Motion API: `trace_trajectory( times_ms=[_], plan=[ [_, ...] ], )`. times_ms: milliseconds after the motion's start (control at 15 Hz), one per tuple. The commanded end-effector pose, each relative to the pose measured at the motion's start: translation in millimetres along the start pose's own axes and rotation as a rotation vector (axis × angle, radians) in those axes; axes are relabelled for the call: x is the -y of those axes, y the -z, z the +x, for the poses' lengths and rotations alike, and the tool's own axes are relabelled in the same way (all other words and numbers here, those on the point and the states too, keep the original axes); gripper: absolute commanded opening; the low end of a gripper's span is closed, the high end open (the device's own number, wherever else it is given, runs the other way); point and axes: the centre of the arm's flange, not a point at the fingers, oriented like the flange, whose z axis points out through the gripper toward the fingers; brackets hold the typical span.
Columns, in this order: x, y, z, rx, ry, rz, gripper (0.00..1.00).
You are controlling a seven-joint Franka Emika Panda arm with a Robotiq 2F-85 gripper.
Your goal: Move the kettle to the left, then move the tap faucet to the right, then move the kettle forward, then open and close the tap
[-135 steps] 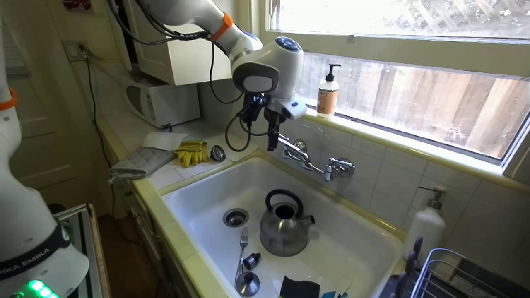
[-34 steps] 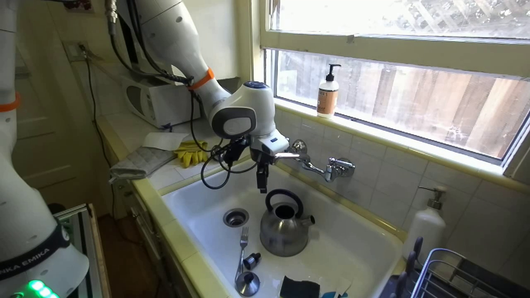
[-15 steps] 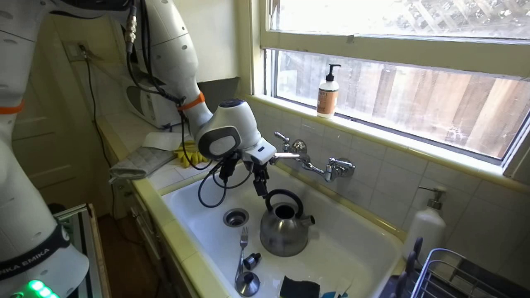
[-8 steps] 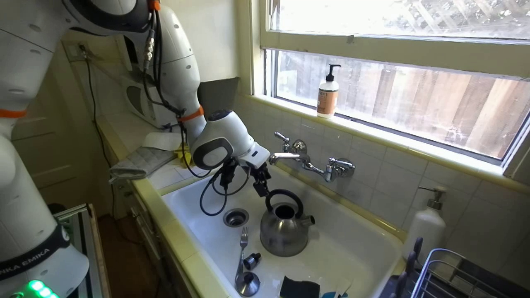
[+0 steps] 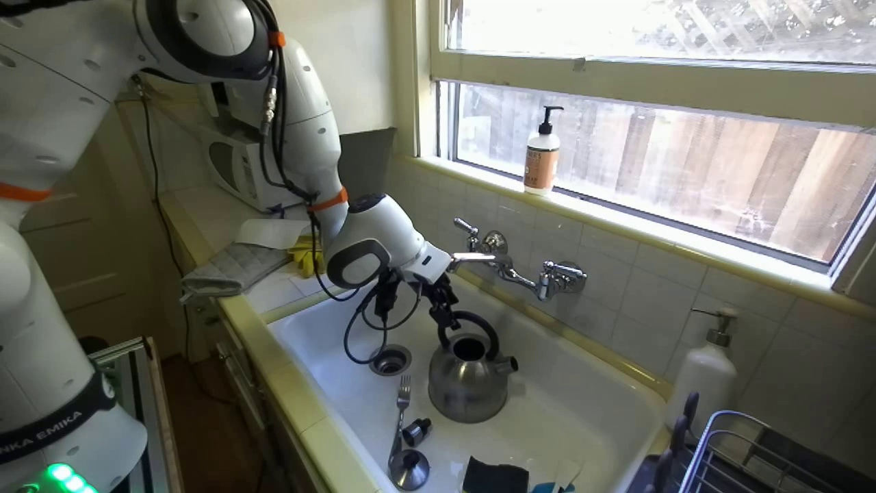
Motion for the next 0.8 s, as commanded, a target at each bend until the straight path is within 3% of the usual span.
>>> trace_trajectory(
  times_ms=[0,400,533,733],
  plan=[
    [6.6,-10.1,0.7,-0.017,0.014,-0.044,0.49],
    [1.3,-13.7,-3.2,0.017,0.056,-0.127,0.05],
    [0.7,-13.5,-6.1,0.043,0.066,-0.145,0.00],
    [0.2,-10.8,-6.9,0.066,0.071,-0.166,0.03]
  ],
)
